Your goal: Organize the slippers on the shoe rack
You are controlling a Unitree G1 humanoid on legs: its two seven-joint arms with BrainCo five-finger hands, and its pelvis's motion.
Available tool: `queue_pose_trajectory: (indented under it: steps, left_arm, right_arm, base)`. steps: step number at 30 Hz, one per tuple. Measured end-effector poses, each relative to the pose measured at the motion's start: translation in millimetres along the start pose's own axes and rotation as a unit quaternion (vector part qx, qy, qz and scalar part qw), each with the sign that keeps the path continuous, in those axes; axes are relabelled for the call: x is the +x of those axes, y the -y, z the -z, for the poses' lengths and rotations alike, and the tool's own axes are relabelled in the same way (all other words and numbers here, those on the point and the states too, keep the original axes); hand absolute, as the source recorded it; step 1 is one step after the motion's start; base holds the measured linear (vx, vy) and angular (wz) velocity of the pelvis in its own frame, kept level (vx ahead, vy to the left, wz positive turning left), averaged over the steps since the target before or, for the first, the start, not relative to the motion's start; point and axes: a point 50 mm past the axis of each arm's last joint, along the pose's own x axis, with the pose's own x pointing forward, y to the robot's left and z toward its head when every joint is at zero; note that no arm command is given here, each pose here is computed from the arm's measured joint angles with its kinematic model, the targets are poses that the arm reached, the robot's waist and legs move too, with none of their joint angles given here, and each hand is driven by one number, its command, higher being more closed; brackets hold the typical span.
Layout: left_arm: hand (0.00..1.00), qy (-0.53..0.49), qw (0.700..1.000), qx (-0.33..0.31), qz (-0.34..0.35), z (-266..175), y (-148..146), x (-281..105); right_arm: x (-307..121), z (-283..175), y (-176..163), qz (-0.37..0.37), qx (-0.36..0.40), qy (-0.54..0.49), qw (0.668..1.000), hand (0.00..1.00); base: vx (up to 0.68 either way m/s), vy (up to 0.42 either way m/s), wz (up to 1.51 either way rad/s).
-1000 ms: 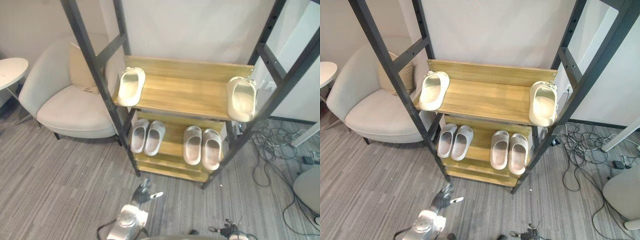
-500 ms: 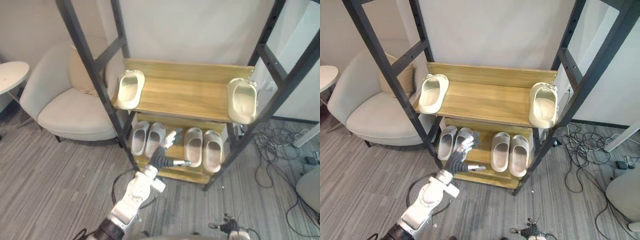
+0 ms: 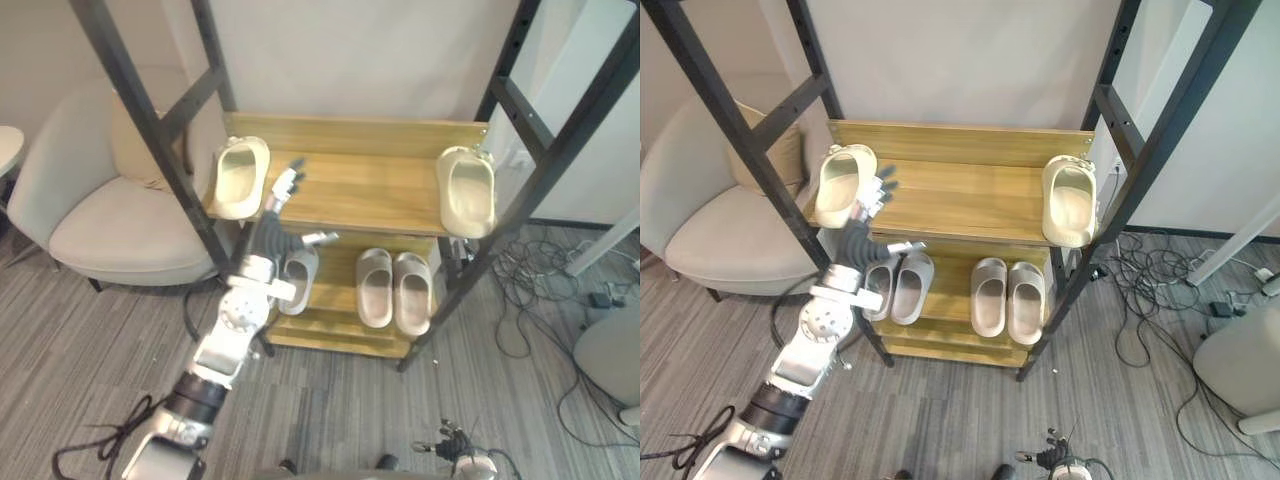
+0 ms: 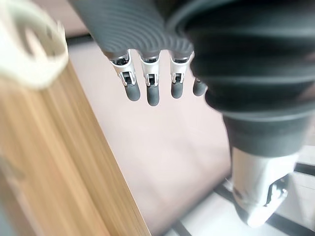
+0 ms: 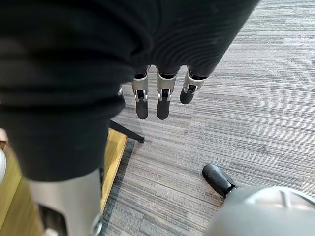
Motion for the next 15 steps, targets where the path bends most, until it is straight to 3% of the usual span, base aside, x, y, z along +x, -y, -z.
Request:
queue_pose_trajectory:
  steps: [4,15]
  left_arm:
    - [0.00,-0.024,0.997,0.063,-0.047,12.6,-36.5,17.1]
    - [0.00,0.011,0.980,0.121,-0.159,-16.6,-102.3,70.0]
  right_arm:
    - [0.5,-3.2,0.6,0.002,0.000,0.005,1.000,0.00]
    - [2.7,-18.0,-5.3,0.000,0.005,0.026,1.000,0.00]
  base:
    - [-0.02,-0.016,-0.17]
    - [-0.06,-0.008,-0.07]
